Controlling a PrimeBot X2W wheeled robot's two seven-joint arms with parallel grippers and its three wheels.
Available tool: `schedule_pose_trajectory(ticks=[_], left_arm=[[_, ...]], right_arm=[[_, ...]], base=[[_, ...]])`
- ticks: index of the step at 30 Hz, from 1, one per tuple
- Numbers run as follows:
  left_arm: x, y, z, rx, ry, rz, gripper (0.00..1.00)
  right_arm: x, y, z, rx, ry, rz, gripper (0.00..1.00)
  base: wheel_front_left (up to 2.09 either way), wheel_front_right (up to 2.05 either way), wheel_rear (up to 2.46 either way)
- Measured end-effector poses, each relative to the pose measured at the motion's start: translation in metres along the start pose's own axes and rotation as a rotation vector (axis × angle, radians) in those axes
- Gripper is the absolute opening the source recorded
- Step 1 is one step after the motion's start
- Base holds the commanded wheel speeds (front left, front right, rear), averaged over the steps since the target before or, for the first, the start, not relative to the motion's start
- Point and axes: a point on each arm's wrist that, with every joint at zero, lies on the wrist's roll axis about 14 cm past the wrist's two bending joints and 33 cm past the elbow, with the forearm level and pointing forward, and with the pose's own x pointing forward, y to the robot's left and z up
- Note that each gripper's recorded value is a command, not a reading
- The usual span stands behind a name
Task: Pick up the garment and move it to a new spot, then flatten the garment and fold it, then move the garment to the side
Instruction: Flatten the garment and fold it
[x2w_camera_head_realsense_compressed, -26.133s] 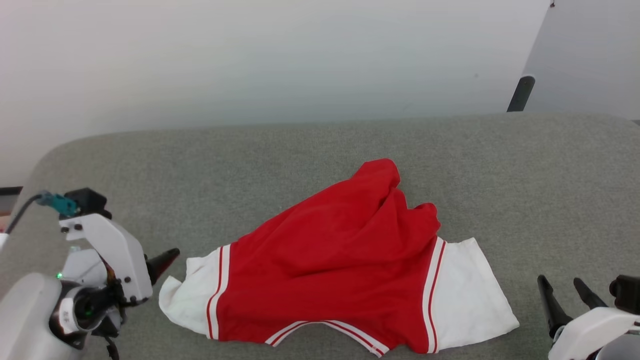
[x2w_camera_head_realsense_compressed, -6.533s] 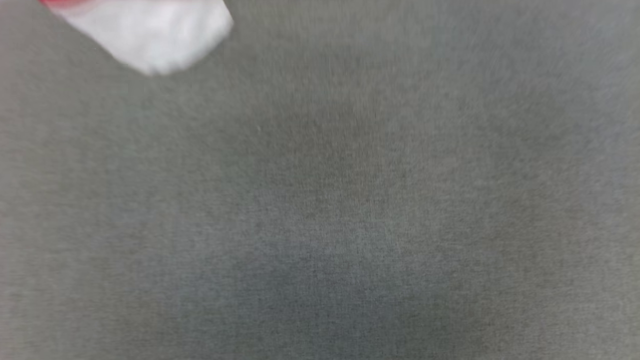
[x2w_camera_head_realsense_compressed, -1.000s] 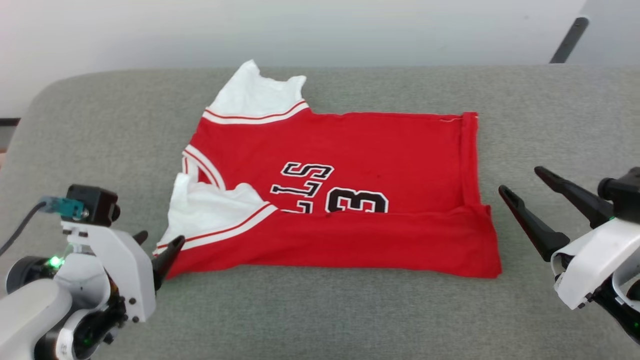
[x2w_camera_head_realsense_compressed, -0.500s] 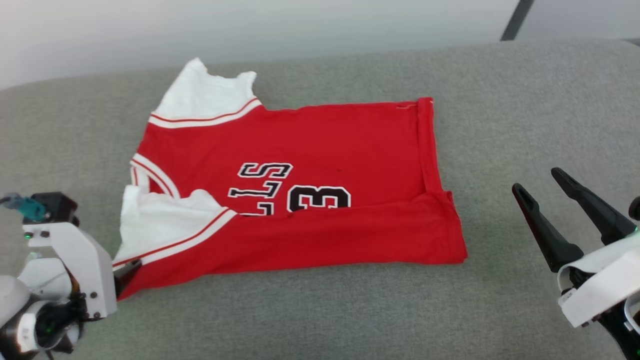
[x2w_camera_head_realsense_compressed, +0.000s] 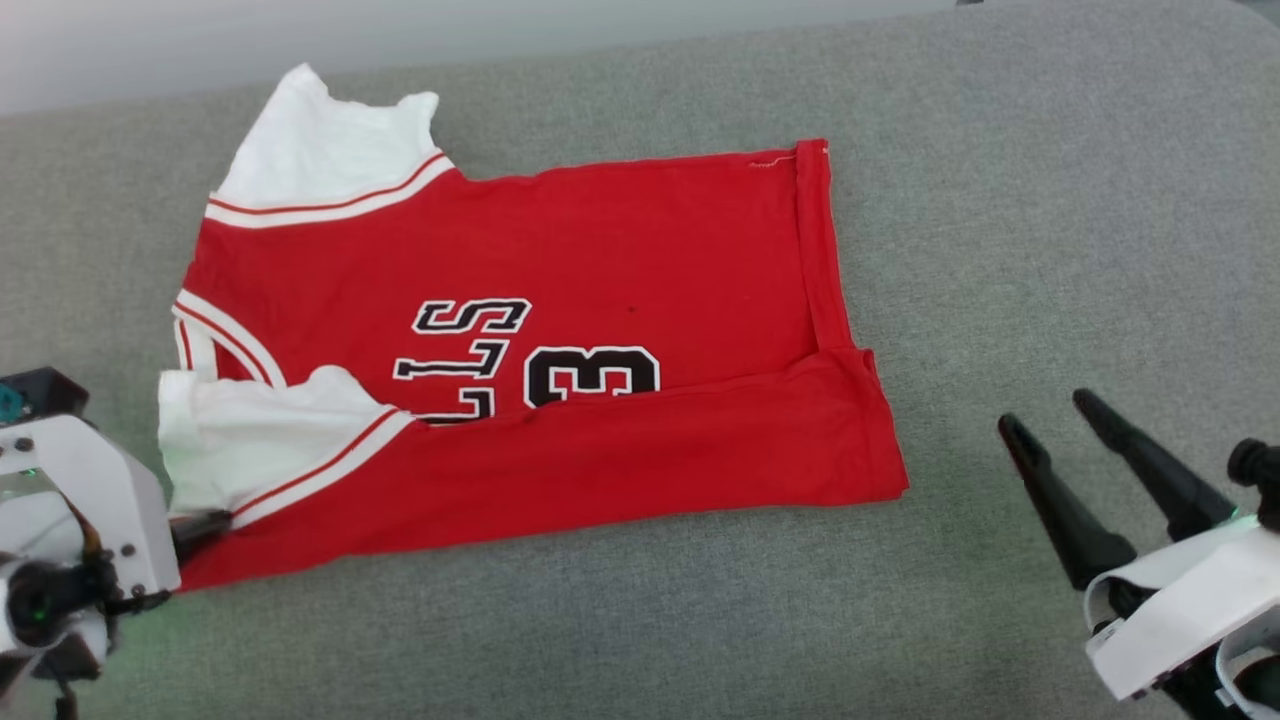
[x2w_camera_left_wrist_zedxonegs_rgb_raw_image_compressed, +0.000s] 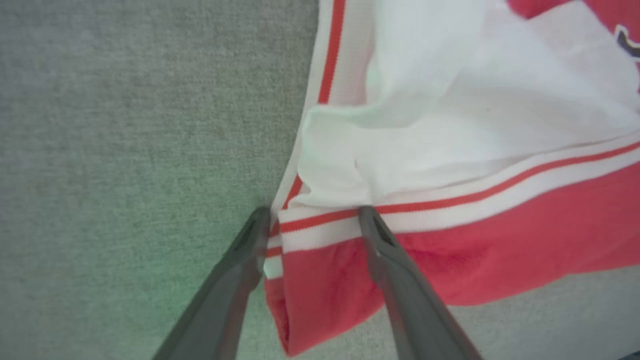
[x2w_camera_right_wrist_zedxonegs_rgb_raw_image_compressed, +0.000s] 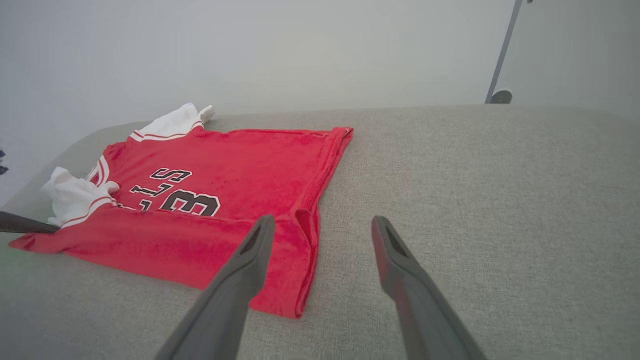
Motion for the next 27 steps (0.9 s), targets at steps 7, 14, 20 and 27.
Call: schedule_pose_trajectory(ticks=[7,14,20,27], left_arm=[[0.006,-0.006,0.000,-0.050,0.019,-0.040,0.00],[0.003,-0.012,0.001,-0.050,0.006,-0.062,0.00],[0.002,-0.017,-0.001,-0.033,0.000,-0.078,0.00],[0.004,-0.020,-0.002,-0.026,-0.009,-0.086,0.00]], right_arm=[[0.000,0.007,-0.034,0.062,0.140,0.013,1.00],[0.009,0.010,-0.059,0.081,0.281,0.035,1.00],[0.027,0.011,-0.078,0.086,0.392,0.053,1.00],[0.050,0.014,-0.099,0.083,0.500,0.074,1.00]], base=[[0.00,0.00,0.00],[0.00,0.00,0.00],[0.00,0.00,0.00],[0.00,0.00,0.00]])
